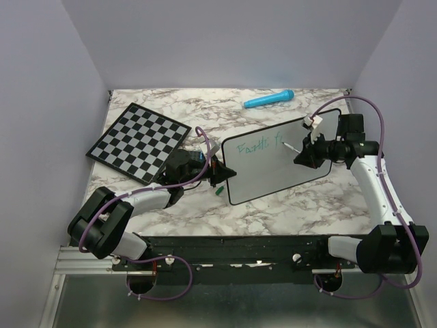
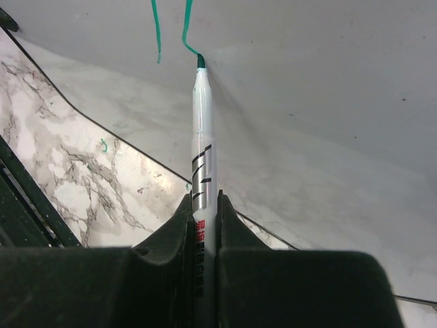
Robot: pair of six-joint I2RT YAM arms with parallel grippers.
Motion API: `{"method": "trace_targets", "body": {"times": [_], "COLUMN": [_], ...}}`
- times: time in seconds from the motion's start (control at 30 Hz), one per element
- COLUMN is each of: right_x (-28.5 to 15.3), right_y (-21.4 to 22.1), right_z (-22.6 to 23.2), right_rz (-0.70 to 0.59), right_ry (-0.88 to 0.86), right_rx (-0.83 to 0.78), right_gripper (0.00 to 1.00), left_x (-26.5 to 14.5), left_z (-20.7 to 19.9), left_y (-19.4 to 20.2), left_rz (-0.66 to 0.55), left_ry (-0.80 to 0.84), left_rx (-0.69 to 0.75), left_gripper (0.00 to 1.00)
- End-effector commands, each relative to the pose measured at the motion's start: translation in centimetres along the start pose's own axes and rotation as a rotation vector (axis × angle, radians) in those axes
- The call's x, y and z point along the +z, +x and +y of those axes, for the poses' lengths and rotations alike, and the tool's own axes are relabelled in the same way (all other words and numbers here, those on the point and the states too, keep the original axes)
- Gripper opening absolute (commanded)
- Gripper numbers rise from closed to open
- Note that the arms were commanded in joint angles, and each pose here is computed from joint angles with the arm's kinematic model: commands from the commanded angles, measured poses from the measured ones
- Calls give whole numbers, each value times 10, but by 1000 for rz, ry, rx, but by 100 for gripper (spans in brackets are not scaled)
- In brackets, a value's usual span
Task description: Write a sentence on the whiteboard
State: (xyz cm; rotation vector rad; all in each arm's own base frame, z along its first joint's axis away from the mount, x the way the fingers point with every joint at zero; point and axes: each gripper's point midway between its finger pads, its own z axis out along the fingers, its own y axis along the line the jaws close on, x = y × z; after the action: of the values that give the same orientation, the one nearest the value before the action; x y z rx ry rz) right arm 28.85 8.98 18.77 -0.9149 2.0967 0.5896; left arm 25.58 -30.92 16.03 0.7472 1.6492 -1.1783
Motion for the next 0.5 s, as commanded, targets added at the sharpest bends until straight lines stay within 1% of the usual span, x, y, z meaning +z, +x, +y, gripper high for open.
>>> {"method": "trace_targets", "body": {"times": [0.0, 0.47], "right_x": [-10, -16], "right_y": [-10, -36], "right_z": [-11, -20], "right_rz": [-15, -60], "right_ry": [61, 80], "right_rx": [-11, -21], "right_gripper": [1, 0], "left_x": [-5, -5], "left_z": [18, 17], "left_y": [33, 34], "left_rz": [108, 111], "left_ry": [-49, -45], "left_rx": [29, 28], "left_gripper": [0, 0]}}
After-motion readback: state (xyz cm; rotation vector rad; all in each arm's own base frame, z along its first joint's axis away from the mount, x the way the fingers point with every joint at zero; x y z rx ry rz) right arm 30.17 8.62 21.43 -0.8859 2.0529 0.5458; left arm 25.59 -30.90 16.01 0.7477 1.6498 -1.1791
